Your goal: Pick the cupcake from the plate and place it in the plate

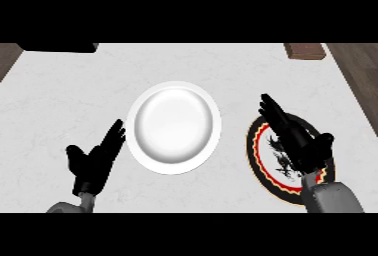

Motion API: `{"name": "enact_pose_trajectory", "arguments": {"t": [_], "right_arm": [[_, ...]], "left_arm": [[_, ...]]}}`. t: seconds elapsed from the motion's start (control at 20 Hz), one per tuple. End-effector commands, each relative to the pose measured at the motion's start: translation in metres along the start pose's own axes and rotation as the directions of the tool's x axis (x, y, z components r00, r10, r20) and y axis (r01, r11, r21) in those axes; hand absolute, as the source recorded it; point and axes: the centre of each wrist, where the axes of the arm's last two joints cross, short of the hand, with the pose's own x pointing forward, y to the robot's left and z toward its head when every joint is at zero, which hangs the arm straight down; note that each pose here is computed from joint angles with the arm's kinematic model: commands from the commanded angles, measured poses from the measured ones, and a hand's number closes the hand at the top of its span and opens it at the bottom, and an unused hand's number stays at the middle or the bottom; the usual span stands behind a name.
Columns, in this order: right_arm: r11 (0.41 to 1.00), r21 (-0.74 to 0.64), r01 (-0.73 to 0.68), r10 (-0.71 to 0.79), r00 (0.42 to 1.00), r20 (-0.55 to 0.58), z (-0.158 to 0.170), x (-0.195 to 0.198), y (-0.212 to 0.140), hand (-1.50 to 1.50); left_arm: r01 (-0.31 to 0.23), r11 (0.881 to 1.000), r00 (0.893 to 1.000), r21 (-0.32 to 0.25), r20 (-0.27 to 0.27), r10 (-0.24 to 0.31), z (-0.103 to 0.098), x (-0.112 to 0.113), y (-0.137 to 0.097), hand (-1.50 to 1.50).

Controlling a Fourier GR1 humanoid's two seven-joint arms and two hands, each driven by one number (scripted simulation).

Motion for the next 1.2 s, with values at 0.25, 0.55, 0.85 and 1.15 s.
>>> {"name": "enact_pose_trajectory", "arguments": {"t": [0.25, 0.55, 0.85, 1.15], "right_arm": [[0.714, -0.688, 0.132, -0.137, 0.989, 0.048, -0.023, 0.026, -0.062, 1.50], [0.316, -0.930, -0.186, 0.227, 0.967, -0.116, -0.013, -0.012, -0.058, -1.50], [0.191, -0.937, -0.292, 0.356, 0.910, -0.211, -0.021, -0.043, 0.010, -1.50], [0.107, -0.910, -0.401, 0.293, 0.887, -0.356, -0.005, -0.046, 0.010, -1.50]], "left_arm": [[0.212, 0.968, 0.942, 0.135, 0.234, -0.239, -0.003, 0.034, 0.053, 0.00], [0.183, 0.978, 0.957, 0.096, 0.212, -0.200, -0.002, 0.028, 0.054, 0.00], [0.166, 0.978, 0.957, 0.125, 0.220, -0.190, -0.003, 0.013, 0.065, 0.00], [0.186, 0.974, 0.956, 0.125, 0.206, -0.209, -0.005, 0.017, 0.072, 0.00]]}}
